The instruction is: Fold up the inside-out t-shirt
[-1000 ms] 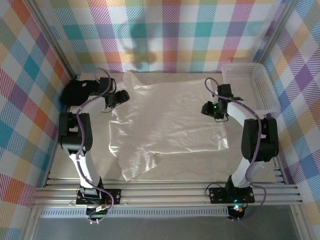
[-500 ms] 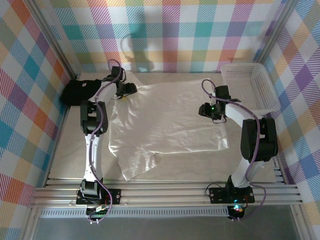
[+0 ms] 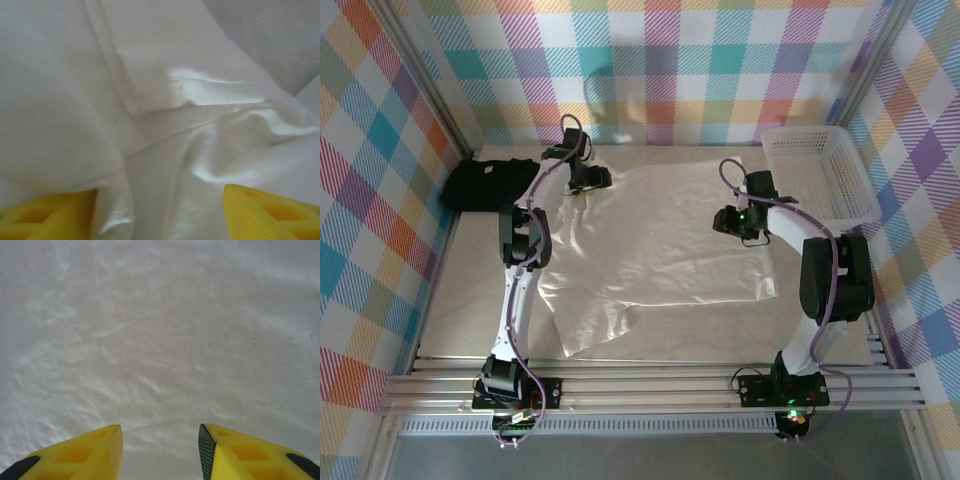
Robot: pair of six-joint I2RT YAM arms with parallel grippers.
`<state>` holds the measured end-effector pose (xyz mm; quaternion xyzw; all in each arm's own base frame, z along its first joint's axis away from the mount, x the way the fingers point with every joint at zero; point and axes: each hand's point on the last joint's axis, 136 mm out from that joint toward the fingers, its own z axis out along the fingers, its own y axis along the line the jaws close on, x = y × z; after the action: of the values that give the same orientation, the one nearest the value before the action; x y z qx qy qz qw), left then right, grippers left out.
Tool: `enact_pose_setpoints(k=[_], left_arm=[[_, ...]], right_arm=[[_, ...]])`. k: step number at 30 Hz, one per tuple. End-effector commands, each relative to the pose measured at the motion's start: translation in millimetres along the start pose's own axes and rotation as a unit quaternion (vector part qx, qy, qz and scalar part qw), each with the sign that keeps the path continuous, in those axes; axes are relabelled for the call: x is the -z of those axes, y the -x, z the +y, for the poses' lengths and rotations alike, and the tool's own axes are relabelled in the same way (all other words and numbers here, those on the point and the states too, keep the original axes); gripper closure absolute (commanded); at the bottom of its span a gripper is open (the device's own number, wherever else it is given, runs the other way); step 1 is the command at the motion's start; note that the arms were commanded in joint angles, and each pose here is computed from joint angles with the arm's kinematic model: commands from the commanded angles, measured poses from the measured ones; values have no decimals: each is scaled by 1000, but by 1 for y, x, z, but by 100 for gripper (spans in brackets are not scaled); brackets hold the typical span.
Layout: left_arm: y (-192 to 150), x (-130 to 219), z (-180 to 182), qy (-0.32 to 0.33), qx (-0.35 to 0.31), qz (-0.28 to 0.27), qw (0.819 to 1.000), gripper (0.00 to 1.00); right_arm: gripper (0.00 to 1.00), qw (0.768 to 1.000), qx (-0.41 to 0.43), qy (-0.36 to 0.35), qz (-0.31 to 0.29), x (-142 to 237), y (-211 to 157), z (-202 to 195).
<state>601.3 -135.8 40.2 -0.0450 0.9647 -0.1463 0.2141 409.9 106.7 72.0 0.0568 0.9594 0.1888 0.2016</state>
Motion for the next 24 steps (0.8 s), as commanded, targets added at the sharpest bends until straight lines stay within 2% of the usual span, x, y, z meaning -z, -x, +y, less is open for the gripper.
enact_pose_setpoints(k=[1, 5, 8, 15, 20, 24], left_arm=[[-14, 10, 45, 50, 32, 28, 998, 32], [-15, 13, 80, 72, 60, 31, 995, 32], [-5, 18, 88, 65, 72, 20, 995, 32], [28, 35, 69, 28, 67, -26, 997, 30], [41, 64, 49, -2, 64, -49, 997, 28], [30, 97, 21, -42, 64, -78, 994, 28]], right_arm=[[55, 1000, 4, -13, 17, -4, -4, -3], [55, 1000, 3, -20, 23, -5, -7, -6], [55, 999, 3, -21, 25, -6, -7, -7], [54, 999, -6, -25, 35, -8, -9, -8], [54, 999, -5, -26, 38, -2, -13, -7], [54, 993, -29, -100, 48, 14, -32, -33]])
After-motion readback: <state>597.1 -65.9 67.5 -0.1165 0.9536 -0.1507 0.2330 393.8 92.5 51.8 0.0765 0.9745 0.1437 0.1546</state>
